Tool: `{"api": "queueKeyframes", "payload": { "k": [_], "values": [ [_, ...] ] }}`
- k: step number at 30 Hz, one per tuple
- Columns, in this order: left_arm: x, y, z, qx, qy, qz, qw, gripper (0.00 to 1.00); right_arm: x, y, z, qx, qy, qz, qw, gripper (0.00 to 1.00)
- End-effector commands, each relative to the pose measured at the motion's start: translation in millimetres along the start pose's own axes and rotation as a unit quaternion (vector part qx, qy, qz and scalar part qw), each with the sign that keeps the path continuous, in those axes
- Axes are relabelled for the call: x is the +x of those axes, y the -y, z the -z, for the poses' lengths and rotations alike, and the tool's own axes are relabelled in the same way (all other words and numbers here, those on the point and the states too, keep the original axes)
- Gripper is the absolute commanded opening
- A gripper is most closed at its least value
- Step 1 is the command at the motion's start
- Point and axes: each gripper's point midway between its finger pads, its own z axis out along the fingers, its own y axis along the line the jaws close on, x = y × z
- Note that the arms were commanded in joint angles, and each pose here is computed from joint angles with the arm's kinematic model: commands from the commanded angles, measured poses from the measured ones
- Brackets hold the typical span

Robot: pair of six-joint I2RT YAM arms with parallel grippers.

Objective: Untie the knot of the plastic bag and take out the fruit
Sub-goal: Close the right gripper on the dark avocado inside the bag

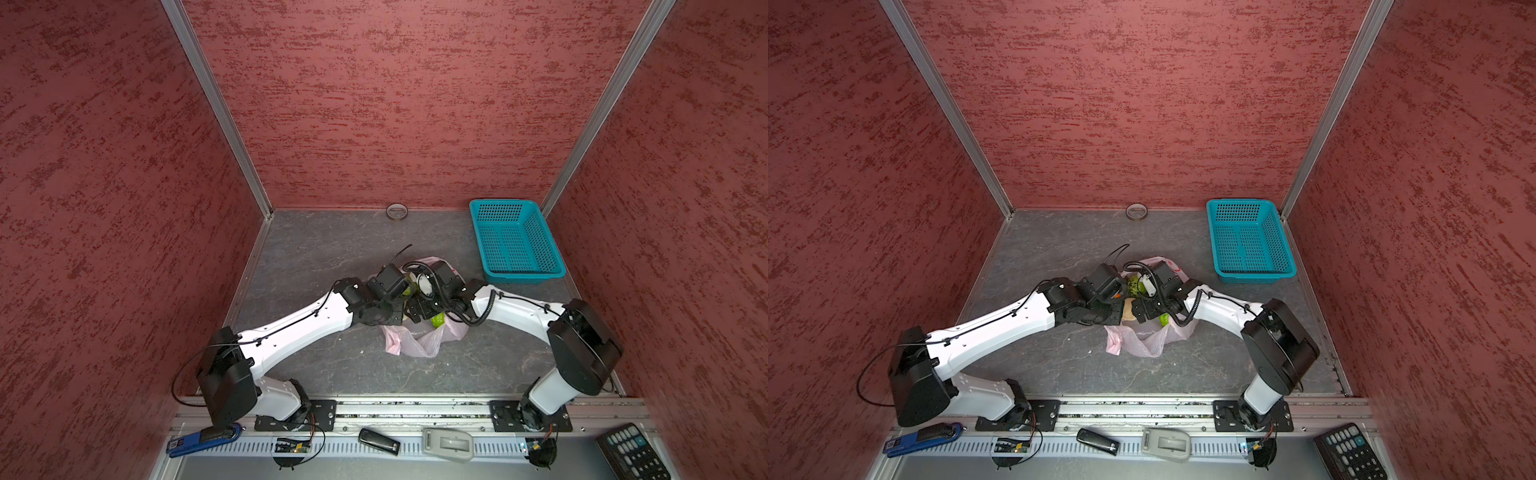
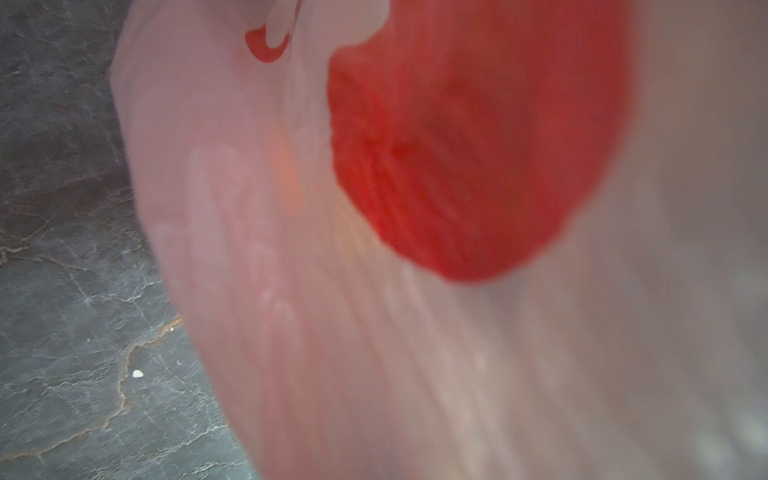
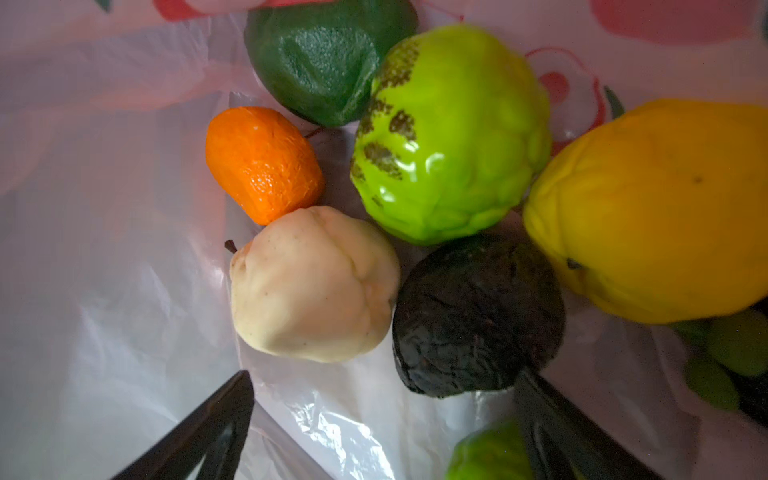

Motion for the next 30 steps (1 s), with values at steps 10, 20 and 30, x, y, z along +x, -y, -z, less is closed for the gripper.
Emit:
{"api": "queueKeyframes", "payload": {
  "k": [10, 20, 30],
  "values": [
    [-6, 7, 6, 0.009, 0.009, -0.005, 1.0, 0.0, -13, 23, -5, 0.067, 0.015, -0.095, 0.993, 0.9],
    [-19, 17, 11, 0.022, 0.025, -0.006, 0.999, 0.0, 1, 41, -22, 0.096, -0.017, -0.107, 0.989, 0.83],
    [-19, 20, 8, 0.028, 0.023, -0.003, 0.999, 0.0, 5, 42, -33, 0.09, -0.02, -0.099, 0.991, 0.66]
  ]
}}
